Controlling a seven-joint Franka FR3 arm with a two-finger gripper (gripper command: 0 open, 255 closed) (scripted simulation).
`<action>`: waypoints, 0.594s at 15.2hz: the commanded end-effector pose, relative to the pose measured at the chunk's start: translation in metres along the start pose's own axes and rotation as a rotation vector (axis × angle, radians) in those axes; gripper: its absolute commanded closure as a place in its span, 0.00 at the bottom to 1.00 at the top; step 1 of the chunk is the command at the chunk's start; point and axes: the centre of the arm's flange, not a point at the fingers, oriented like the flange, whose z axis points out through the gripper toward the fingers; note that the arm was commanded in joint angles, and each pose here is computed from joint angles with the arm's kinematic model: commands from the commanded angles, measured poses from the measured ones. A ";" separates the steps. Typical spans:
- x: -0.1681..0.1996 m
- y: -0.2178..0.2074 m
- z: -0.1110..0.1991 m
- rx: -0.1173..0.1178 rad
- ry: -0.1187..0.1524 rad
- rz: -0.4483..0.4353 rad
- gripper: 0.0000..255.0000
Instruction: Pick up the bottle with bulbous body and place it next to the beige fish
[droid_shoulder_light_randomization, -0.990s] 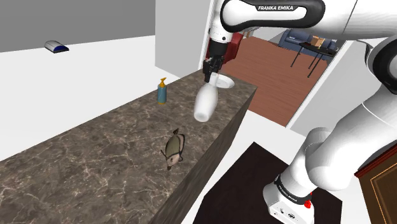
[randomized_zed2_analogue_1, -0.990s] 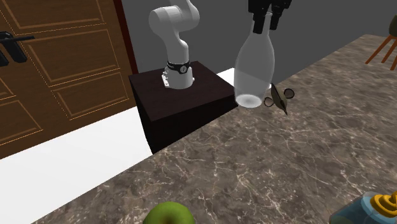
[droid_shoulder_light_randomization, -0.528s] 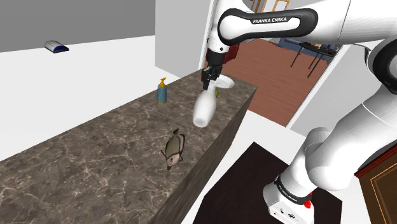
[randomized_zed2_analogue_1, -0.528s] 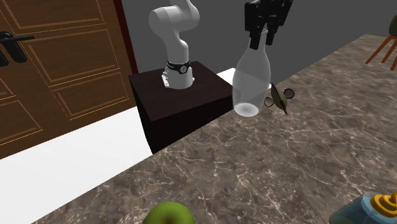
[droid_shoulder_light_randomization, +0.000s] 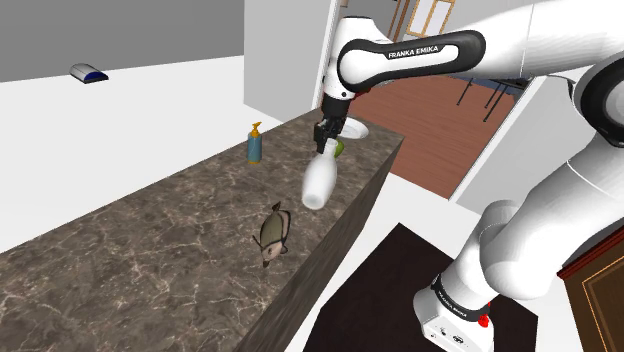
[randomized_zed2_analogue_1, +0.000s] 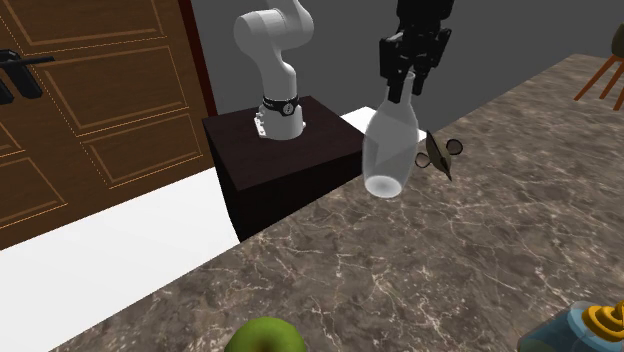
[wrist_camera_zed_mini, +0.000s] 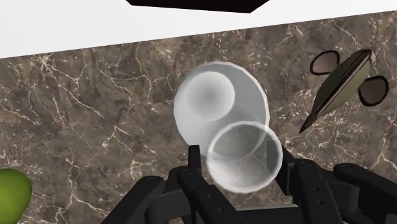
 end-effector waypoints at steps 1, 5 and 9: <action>0.001 0.001 0.010 0.000 0.001 0.000 1.00; 0.001 0.001 0.031 0.000 0.001 0.000 1.00; 0.001 0.001 0.034 0.000 0.001 0.000 1.00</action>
